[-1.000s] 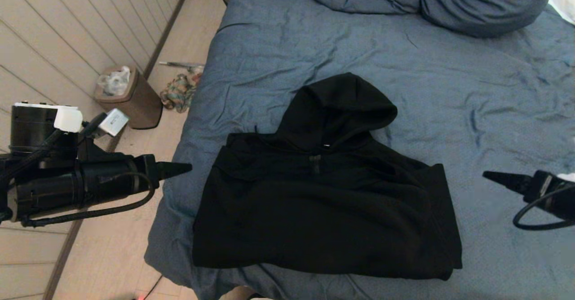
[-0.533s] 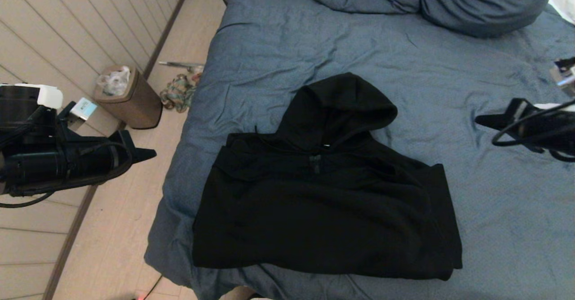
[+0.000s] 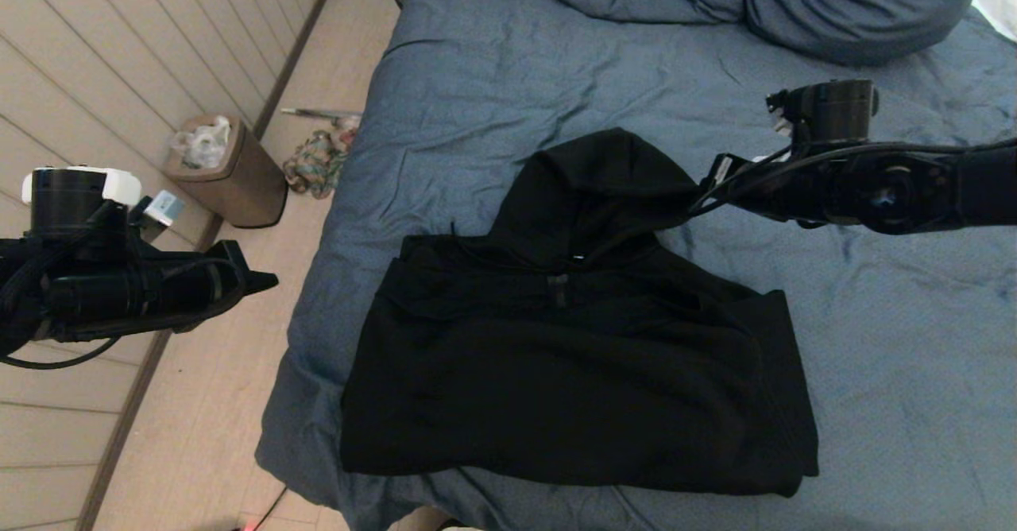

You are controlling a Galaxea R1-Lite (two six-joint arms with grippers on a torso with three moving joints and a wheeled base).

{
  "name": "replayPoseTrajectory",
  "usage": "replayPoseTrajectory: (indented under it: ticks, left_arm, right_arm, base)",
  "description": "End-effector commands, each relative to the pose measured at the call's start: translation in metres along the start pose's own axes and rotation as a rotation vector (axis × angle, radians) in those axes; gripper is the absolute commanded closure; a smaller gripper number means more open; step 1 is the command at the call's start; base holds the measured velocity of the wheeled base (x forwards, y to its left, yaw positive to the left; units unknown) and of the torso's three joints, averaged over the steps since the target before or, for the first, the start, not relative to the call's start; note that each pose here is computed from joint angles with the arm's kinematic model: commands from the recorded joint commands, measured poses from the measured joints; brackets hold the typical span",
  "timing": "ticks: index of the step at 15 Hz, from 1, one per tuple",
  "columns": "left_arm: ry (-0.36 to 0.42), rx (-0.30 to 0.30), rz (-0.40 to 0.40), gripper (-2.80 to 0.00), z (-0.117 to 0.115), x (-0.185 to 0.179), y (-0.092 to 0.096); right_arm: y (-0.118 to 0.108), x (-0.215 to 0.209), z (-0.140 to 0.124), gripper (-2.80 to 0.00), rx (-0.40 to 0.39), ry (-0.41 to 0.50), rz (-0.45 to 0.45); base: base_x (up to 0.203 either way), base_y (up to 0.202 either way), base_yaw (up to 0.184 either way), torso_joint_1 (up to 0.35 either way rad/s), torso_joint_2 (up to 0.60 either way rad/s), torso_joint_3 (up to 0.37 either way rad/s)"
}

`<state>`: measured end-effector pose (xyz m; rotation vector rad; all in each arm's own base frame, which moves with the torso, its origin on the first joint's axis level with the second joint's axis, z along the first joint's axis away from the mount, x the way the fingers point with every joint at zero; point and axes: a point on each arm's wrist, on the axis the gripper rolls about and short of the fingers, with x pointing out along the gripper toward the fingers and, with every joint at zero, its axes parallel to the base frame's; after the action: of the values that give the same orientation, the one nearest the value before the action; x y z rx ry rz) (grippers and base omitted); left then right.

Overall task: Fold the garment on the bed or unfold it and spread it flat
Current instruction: Fold the black sweatshirt

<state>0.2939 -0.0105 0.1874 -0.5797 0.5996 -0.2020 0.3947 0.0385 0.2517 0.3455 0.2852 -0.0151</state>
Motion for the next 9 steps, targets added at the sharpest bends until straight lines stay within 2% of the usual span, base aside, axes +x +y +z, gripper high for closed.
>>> replayPoseTrajectory:
  ticks: [1,4,7,9]
  left_arm:
    - [0.018,-0.012,0.011,0.0,-0.002,0.006,0.004]
    - [0.034,-0.014,0.019,0.0,-0.004,0.012,0.007]
    - [0.04,-0.016,0.022,0.0,-0.005,0.014,0.009]
    - [0.043,-0.016,0.024,0.0,-0.005,0.014,0.009]
  right_arm:
    - [0.006,0.018,-0.009,-2.8,-0.007,0.017,0.007]
    - [0.021,0.023,-0.02,-2.8,-0.019,0.034,0.037]
    - [0.025,0.022,-0.021,-2.8,-0.02,0.04,0.053]
    - [0.024,0.035,-0.032,-2.8,-0.029,0.064,0.04]
  base:
    - [0.0,0.0,0.0,0.0,0.0,0.0]
    - [0.0,0.0,0.0,0.0,0.0,0.0]
    - [0.0,0.0,0.0,0.0,0.0,0.0]
    - [0.0,0.0,0.0,0.0,0.0,0.0]
